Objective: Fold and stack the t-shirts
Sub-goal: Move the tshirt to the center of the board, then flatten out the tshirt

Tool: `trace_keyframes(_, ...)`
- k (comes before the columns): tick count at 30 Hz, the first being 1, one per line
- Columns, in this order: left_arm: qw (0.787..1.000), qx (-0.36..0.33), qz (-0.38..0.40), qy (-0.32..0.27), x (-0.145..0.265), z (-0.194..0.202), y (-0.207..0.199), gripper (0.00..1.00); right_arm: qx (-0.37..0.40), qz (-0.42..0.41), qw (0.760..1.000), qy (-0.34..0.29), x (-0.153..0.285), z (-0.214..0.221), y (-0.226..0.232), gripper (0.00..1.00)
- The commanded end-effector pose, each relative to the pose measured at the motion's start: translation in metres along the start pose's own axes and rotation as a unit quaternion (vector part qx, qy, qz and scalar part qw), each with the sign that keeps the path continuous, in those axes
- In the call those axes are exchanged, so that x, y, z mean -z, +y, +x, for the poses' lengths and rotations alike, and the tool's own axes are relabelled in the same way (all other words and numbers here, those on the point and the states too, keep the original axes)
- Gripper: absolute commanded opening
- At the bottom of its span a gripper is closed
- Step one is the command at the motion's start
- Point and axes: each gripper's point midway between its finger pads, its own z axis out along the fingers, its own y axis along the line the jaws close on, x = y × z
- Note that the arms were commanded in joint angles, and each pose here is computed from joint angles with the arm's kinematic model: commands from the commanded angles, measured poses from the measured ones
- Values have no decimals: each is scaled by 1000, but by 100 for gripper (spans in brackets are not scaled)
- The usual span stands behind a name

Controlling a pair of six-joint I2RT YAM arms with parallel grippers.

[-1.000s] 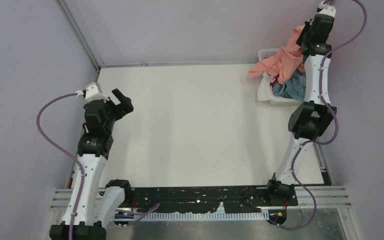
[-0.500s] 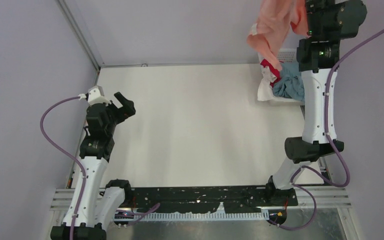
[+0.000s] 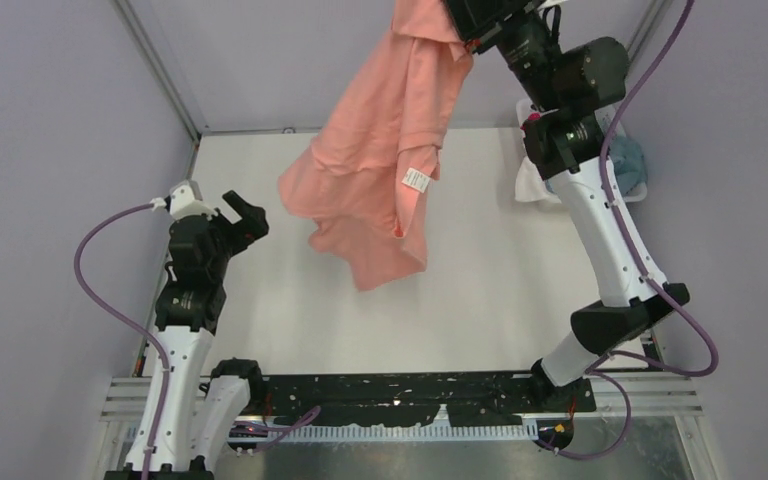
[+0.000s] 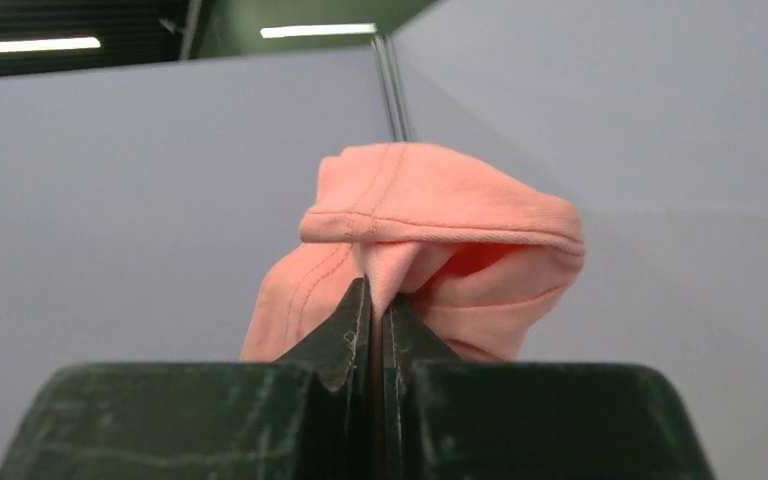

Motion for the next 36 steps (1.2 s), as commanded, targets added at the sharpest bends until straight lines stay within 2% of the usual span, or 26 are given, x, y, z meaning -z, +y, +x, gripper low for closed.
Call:
trace_keyframes(1, 999, 23, -29, -2, 12, 5, 13, 99, -79, 84, 993, 11, 42, 23, -16, 5)
trace_keyframes(2, 999, 26, -29, -1, 13, 8, 15, 99, -102, 131, 985, 42, 70, 58, -32, 5)
trace_keyframes(3, 999, 28, -30, 3, 12, 12, 16, 99, -108, 190, 975, 42, 89, 73, -54, 5)
trace_keyframes(4, 999, 29, -33, 8, 12, 16, 18, 99, -128, 245, 958, 76, 126, 111, -70, 5)
trace_keyframes(5, 999, 30, -35, 15, 12, 20, 19, 99, -124, 311, 939, 71, 152, 124, -93, 5)
trace_keyframes(6, 999, 30, -38, 23, 10, 25, 21, 99, -134, 368, 913, 111, 196, 164, -107, 5)
trace_keyframes(7, 998, 30, -40, 33, 8, 31, 22, 99, -119, 429, 889, 113, 226, 177, -127, 6)
trace_keyframes(9, 997, 31, -42, 58, 4, 42, 24, 99, -93, 538, 818, 181, 319, 230, -159, 17)
trace_keyframes(11, 995, 31, -39, 84, -2, 52, 22, 99, -65, 597, 771, 212, 370, 240, -185, 36)
trace_keyframes(12, 994, 31, -37, 98, -5, 57, 21, 99, -56, 621, 748, 228, 393, 242, -200, 52)
trace_keyframes(13, 992, 30, -39, 116, -10, 64, 21, 99, -41, 633, 729, 258, 407, 243, -204, 61)
trace_keyframes(15, 988, 30, -40, 146, -15, 73, 19, 99, 3, 640, 705, 307, 421, 239, -212, 92)
trace_keyframes(16, 986, 31, -45, 159, -17, 77, 20, 99, 21, 643, 696, 319, 422, 235, -213, 98)
trace_keyframes(18, 982, 36, -31, 185, -23, 85, 14, 99, 57, 633, 682, 361, 419, 228, -209, 96)
trace_keyframes(21, 978, 45, -26, 204, -36, 94, 10, 99, 95, 595, 683, 413, 406, 227, -189, 95)
trace_keyframes(23, 974, 50, -42, 216, -47, 99, 14, 99, 99, 530, 708, 457, 389, 249, -162, 95)
trace_keyframes(24, 972, 48, -50, 227, -51, 102, 16, 99, 75, 463, 736, 488, 372, 275, -133, 95)
trace_keyframes(25, 968, 48, -62, 240, -55, 105, 18, 99, 73, 416, 749, 511, 365, 292, -116, 95)
trace_keyframes(26, 964, 45, -72, 253, -60, 109, 20, 99, 47, 333, 770, 542, 349, 321, -74, 95)
trace_keyframes(28, 960, 40, -84, 265, -69, 111, 23, 99, 36, 209, 776, 594, 338, 364, -11, 95)
trace_keyframes(30, 957, 37, -90, 275, -78, 115, 25, 99, 21, 90, 774, 627, 325, 400, 53, 95)
trace_keyframes(31, 955, 37, -93, 280, -81, 117, 25, 99, 3, 28, 757, 653, 332, 425, 92, 97)
trace_keyframes(32, 952, 37, -97, 287, -84, 121, 27, 99, 7, -13, 756, 654, 322, 429, 109, 99)
trace_keyframes(33, 951, 36, -101, 291, -85, 123, 29, 99, -9, -68, 735, 675, 334, 449, 140, 99)
trace_keyframes(34, 950, 34, -106, 292, -86, 125, 31, 99, -5, -101, 734, 671, 326, 452, 152, 100)
trace_keyframes(36, 947, 42, -122, 294, -88, 128, 40, 99, -14, -167, 701, 693, 342, 480, 181, 100)
